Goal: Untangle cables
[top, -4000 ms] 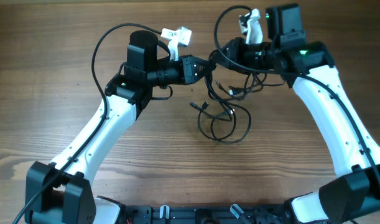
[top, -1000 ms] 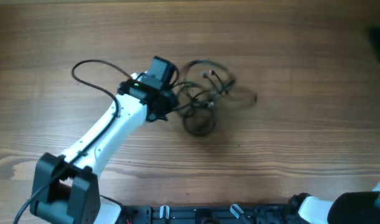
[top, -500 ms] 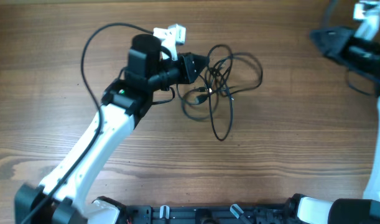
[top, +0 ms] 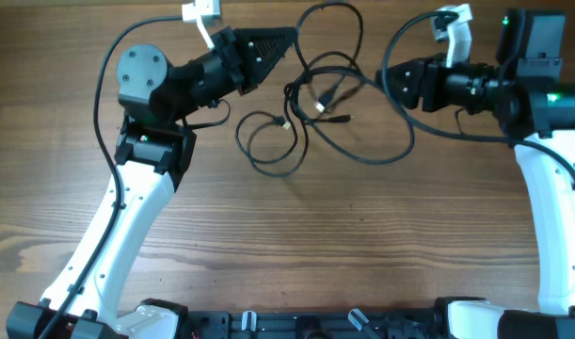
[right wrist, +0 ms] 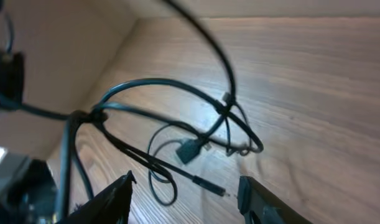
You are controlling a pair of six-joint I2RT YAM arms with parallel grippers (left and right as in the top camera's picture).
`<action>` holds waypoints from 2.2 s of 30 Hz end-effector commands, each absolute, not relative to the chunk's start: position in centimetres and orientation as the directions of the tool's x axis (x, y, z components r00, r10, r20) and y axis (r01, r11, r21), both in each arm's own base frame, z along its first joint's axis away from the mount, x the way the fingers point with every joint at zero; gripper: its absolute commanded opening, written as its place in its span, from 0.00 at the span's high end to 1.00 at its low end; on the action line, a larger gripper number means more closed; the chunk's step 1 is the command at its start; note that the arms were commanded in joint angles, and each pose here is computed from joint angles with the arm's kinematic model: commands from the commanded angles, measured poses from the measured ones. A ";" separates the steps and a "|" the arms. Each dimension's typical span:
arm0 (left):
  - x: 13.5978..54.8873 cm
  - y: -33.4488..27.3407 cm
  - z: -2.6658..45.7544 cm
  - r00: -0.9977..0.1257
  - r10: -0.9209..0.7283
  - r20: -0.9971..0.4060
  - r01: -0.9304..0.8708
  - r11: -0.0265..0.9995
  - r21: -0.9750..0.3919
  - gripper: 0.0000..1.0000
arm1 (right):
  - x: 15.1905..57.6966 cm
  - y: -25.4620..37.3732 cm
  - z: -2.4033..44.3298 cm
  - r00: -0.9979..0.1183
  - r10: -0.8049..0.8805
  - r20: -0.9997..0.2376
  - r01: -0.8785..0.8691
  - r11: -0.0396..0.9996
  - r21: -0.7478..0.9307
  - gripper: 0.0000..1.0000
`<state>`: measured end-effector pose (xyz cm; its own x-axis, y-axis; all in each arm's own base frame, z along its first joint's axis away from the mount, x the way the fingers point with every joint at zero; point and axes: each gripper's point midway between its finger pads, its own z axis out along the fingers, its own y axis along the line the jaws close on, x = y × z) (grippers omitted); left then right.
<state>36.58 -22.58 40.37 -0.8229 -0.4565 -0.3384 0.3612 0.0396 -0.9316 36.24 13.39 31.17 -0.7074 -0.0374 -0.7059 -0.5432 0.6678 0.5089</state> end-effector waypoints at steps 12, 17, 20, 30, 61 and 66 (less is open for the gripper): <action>37.6 -21.7 37.9 -0.844 -0.484 -0.231 0.212 0.094 -0.973 0.96 | 35.1 18.7 28.6 -0.663 -0.227 -0.714 -0.697 0.535 0.478 0.32; 37.6 -21.6 35.5 -0.835 -0.454 -0.310 0.240 0.205 -0.949 0.96 | 37.7 18.5 26.8 -0.712 -0.187 -0.676 -0.609 0.643 0.464 0.96; 38.6 -18.5 26.9 -0.799 -0.548 -0.249 -0.043 0.465 -0.885 0.96 | 38.3 17.0 31.3 -0.672 -0.077 -0.736 -0.583 0.669 0.462 0.96; 34.7 -6.2 16.2 -0.586 -0.732 -0.349 -0.616 0.682 -0.394 0.96 | 38.2 1.3 42.0 -0.567 0.527 -0.633 -0.209 0.652 0.729 0.96; 35.2 -19.3 16.9 -0.847 -0.378 -0.373 -0.137 0.834 -0.534 0.72 | 46.0 2.3 19.9 -0.783 0.492 -0.381 0.296 0.833 0.467 0.66; 34.5 -26.8 16.7 -0.882 -0.205 -0.423 0.099 0.799 -0.593 0.67 | 46.2 0.8 19.0 -0.772 0.502 -0.390 0.334 0.842 0.423 0.07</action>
